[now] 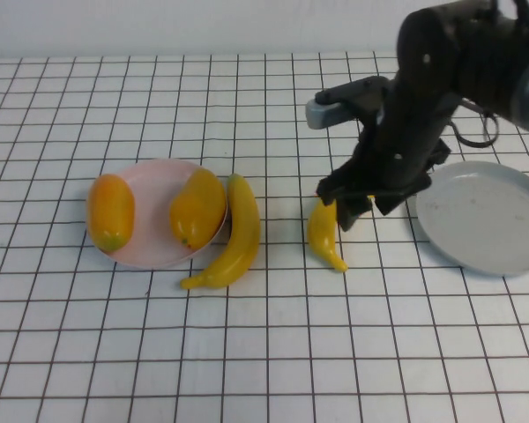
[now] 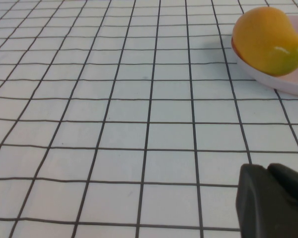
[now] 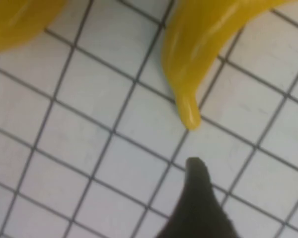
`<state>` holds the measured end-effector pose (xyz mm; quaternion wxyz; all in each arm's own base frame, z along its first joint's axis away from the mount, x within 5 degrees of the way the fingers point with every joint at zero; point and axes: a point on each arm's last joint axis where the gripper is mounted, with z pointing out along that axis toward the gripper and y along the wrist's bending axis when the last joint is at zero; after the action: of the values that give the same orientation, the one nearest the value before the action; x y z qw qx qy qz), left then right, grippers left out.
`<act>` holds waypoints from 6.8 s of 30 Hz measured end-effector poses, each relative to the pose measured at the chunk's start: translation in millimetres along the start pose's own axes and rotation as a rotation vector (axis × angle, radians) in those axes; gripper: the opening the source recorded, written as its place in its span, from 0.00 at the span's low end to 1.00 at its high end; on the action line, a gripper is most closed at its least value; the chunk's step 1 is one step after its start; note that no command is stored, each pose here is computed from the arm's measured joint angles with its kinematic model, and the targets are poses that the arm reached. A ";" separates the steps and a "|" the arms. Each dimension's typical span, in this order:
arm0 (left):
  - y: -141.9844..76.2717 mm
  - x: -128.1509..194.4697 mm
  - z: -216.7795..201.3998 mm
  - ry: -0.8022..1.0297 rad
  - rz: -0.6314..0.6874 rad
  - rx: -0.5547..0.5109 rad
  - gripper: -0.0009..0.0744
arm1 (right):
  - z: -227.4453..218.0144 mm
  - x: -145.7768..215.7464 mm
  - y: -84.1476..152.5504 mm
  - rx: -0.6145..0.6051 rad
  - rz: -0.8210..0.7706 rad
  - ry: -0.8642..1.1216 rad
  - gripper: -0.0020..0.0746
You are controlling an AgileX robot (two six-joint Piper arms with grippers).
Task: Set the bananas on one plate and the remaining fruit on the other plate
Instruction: Put another type of fruit in the right plate
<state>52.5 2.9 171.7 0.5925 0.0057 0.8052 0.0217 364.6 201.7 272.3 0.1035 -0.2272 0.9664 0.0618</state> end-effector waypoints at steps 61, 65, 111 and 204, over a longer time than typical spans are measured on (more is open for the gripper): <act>0.0 0.0 0.0 0.000 0.000 0.000 0.01 | 47.8 73.1 -144.4 0.221 0.331 0.005 0.62; 0.0 0.0 0.0 0.000 0.000 0.000 0.01 | 32.5 63.6 -136.1 0.164 0.370 0.003 0.63; 0.0 0.0 0.0 0.000 0.000 0.000 0.01 | 81.0 -56.1 107.4 -0.090 0.224 -0.026 0.63; 0.0 0.0 0.0 0.000 0.000 0.000 0.01 | 106.9 -67.4 111.1 -0.018 0.235 -0.051 0.53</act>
<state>52.5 2.9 171.7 0.5925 0.0057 0.8052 0.0217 391.8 347.1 191.9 0.1178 -0.1116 0.9828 0.0881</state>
